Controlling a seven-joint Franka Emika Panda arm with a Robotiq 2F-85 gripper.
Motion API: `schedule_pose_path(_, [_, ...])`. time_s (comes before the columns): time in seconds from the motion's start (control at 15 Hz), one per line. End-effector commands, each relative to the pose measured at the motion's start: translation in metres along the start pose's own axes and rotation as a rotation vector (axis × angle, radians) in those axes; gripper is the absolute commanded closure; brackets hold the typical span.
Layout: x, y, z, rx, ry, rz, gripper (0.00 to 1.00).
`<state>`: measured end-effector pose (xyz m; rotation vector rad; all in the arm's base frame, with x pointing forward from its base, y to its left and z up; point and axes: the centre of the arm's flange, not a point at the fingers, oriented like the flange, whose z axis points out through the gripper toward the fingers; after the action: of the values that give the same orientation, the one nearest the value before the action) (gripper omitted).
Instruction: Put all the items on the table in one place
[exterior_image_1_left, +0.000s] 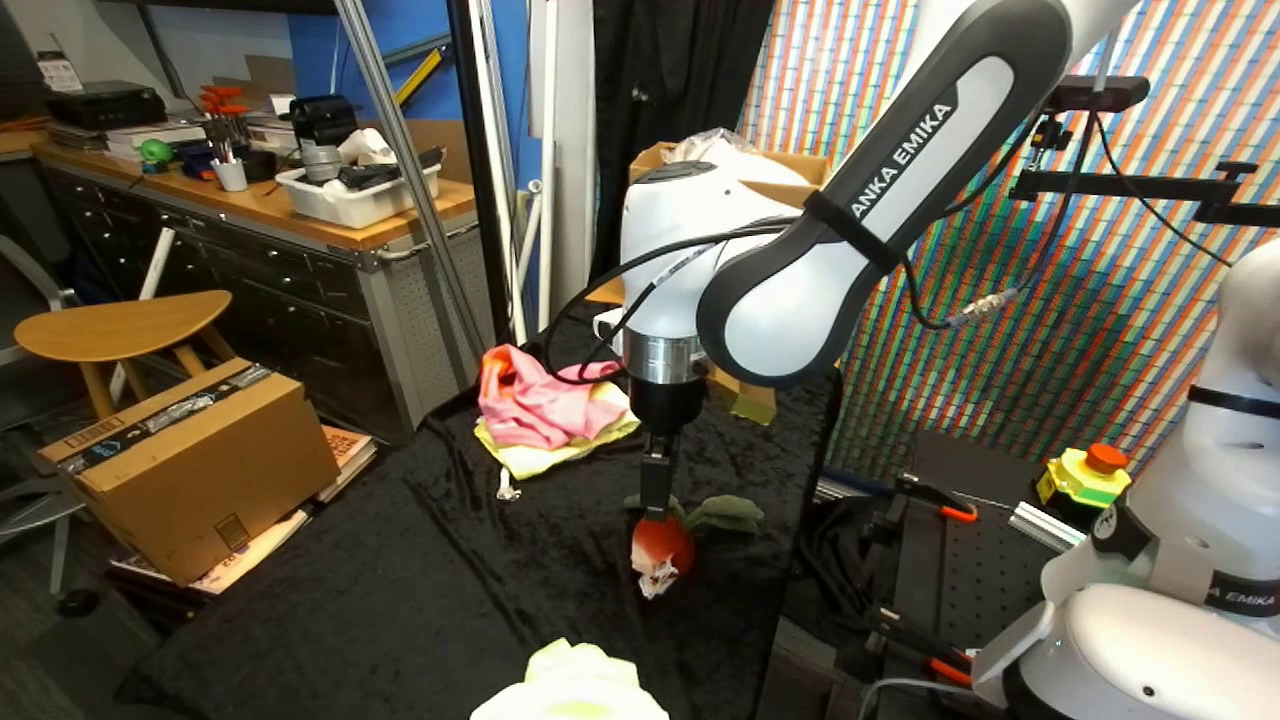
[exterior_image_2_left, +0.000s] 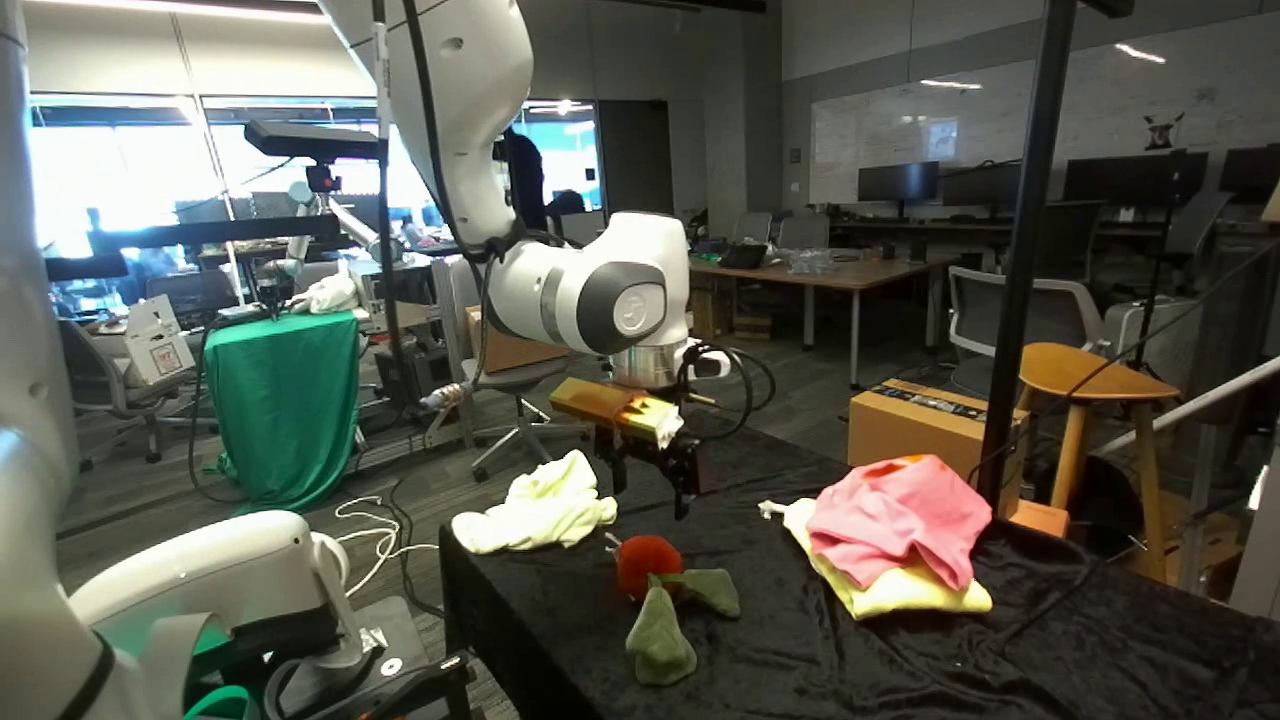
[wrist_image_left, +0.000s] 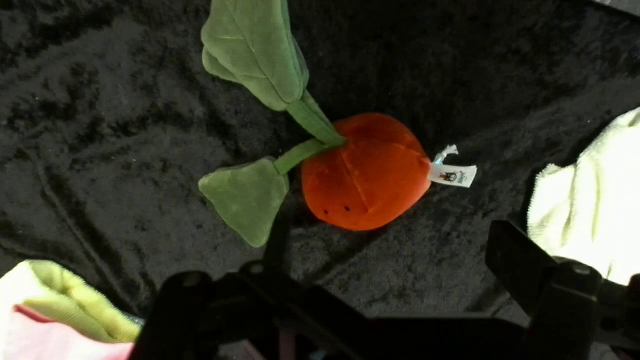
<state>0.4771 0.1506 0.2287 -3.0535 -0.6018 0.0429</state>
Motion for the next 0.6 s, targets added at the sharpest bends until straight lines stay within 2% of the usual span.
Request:
schedule_pose_path(0.0, [0.017, 0.005, 0.003, -0.005, -0.051, -0.025, 0.0])
schedule_pose_path(0.53, [0.042, 0.022, 0.024, -0.003, -0.065, 0.032, 0.0])
